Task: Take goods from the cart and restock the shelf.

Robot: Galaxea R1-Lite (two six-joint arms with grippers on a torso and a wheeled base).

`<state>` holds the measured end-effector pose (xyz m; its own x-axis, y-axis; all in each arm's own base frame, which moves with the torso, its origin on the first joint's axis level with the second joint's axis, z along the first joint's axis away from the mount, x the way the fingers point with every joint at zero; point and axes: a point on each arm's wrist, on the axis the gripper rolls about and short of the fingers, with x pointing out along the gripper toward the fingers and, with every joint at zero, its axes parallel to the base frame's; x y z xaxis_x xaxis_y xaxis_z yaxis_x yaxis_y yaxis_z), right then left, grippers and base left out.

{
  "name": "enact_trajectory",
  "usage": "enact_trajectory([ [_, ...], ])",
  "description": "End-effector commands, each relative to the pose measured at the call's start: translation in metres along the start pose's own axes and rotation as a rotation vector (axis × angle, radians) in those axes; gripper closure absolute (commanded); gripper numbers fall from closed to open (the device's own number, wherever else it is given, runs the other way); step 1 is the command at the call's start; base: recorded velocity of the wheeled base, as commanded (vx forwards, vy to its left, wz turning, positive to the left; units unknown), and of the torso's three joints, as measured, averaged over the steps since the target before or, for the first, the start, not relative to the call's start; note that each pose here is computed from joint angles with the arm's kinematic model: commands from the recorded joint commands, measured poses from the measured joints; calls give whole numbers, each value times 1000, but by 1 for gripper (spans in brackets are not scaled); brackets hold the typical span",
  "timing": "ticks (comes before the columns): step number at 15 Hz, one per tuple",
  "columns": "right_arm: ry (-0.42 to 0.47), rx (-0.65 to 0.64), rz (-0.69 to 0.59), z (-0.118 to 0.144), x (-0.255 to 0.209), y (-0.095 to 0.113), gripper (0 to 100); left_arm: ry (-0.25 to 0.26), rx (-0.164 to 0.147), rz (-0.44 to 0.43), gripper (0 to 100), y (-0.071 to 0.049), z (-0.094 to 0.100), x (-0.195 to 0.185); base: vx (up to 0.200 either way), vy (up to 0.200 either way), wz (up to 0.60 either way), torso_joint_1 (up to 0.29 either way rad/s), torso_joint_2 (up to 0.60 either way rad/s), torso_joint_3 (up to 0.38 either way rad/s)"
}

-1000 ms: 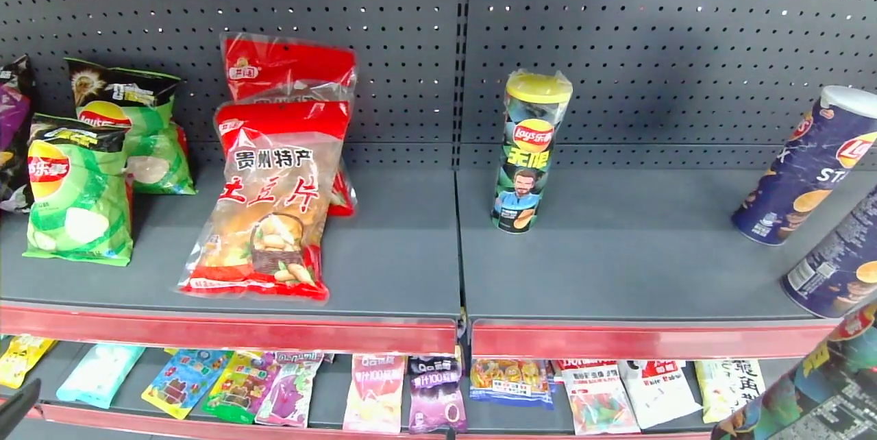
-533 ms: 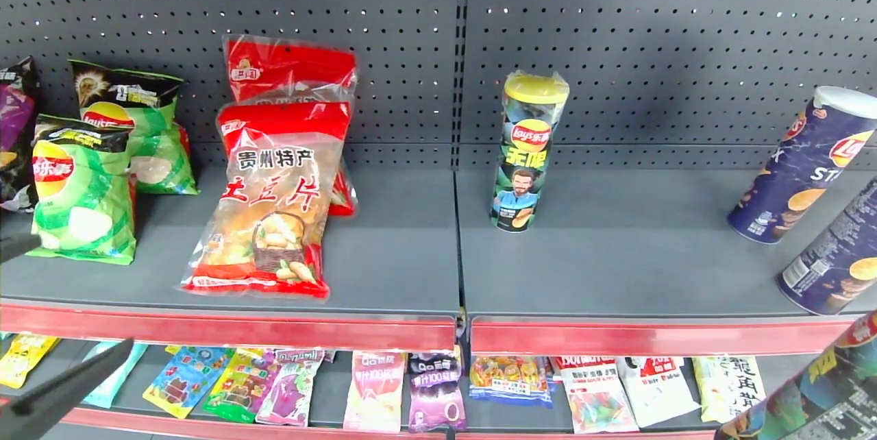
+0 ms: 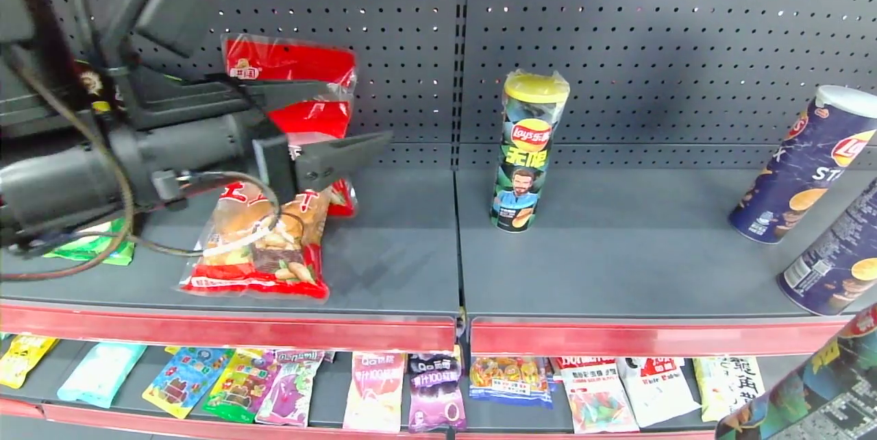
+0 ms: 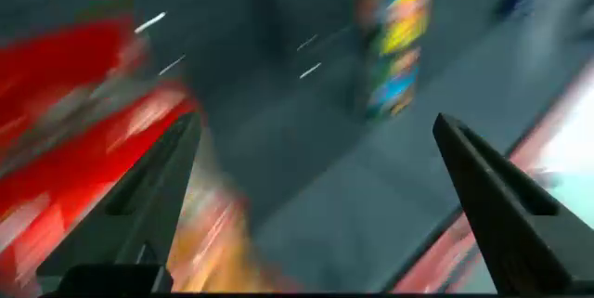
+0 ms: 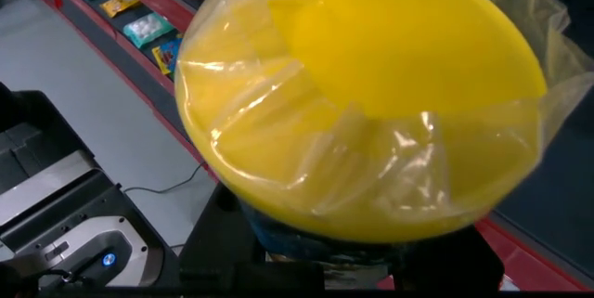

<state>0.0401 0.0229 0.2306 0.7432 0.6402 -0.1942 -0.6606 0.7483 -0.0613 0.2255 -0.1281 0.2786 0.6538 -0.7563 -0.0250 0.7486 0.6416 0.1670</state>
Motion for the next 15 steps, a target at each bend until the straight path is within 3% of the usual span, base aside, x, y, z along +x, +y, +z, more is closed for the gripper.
enact_trajectory([
  [1, -5, -2, -11, 0, -1, 0, 100, 85, -64, -129, 0, 5, -27, 51, 0, 0, 0, 0, 0, 0],
  [3, -4, -3, -34, 0, -2, 0, 100, 108, -83, -207, 0, 2, -28, 59, 0, 0, 0, 0, 0, 0],
  [4, -10, -5, -38, 2, -2, 0, 100, 106, -79, -212, 0, 7, -31, 74, 0, 0, 0, 0, 0, 0],
  [7, -6, -4, -39, 3, -1, -1, 100, 66, -54, -218, 0, 19, -27, 107, 0, 0, 0, 0, 0, 0],
  [9, -8, -5, -41, 3, -2, -1, 100, 44, -52, -270, 0, 21, -25, 117, 0, 0, 0, 0, 0, 0],
  [12, -12, -6, -46, 3, -3, 0, 100, 81, -79, -335, 0, 19, -30, 125, 0, 0, 0, 0, 0, 0],
  [15, -12, -6, -55, 3, -3, -1, 100, 73, -63, -343, 0, 23, -35, 139, 0, 0, 0, 0, 0, 0],
])
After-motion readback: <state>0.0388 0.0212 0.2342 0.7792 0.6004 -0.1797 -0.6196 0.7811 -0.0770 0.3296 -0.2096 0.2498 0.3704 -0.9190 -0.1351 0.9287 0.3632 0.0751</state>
